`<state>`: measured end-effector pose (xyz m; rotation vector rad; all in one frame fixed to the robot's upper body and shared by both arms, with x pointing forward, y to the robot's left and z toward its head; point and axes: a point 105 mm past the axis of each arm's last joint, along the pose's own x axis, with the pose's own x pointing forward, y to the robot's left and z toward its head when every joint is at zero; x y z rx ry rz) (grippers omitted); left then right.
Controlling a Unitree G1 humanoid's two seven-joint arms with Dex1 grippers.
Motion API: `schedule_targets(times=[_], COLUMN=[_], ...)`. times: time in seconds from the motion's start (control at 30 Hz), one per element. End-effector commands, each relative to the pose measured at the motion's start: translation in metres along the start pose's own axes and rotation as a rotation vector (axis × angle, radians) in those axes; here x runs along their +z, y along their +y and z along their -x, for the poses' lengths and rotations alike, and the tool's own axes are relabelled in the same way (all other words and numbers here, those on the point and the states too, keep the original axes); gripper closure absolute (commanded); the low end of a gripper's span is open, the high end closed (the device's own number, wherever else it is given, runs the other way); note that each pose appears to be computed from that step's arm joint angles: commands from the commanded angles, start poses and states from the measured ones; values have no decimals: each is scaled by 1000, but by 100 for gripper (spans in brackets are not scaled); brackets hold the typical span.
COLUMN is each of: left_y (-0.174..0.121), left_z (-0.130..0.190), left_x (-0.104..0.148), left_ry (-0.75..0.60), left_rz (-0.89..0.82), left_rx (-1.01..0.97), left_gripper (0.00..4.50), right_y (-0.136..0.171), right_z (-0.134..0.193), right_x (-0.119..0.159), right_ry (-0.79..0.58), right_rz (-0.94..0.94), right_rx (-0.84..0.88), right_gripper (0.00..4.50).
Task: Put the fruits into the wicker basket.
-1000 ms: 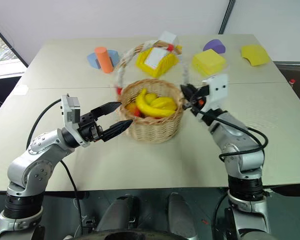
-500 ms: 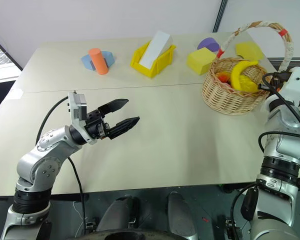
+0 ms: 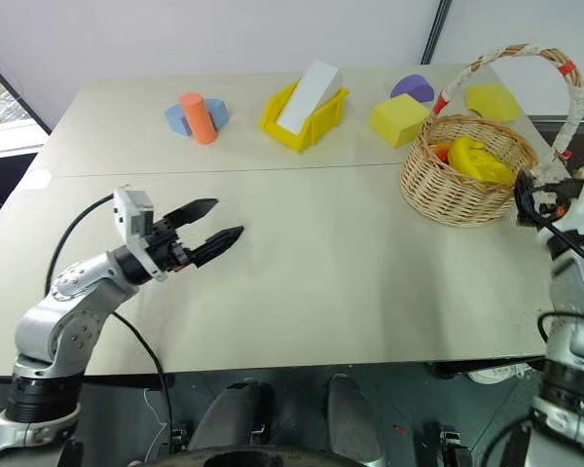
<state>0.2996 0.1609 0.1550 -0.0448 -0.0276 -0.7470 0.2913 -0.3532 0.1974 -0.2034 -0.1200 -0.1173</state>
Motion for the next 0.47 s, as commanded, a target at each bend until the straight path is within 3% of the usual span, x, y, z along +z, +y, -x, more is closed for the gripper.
schedule_targets(times=[0.03,0.17,0.3,0.47], left_y=[28,44,48,45], left_z=[21,34,39,45], left_x=[-5,-20,-28,-30], left_ry=[17,51,55,56], left_rz=[-43,-57,-38,-41], left_rx=[138,244,288,310], left_gripper=[0,0,0,0], right_y=[39,95,132,144], right_z=[16,29,27,16], right_x=[14,0,-11,-22], right_ry=[-26,11,18,45], right_rz=[33,15,-5,-21], right_rx=[267,531,649,684], right_gripper=[66,66,66,66])
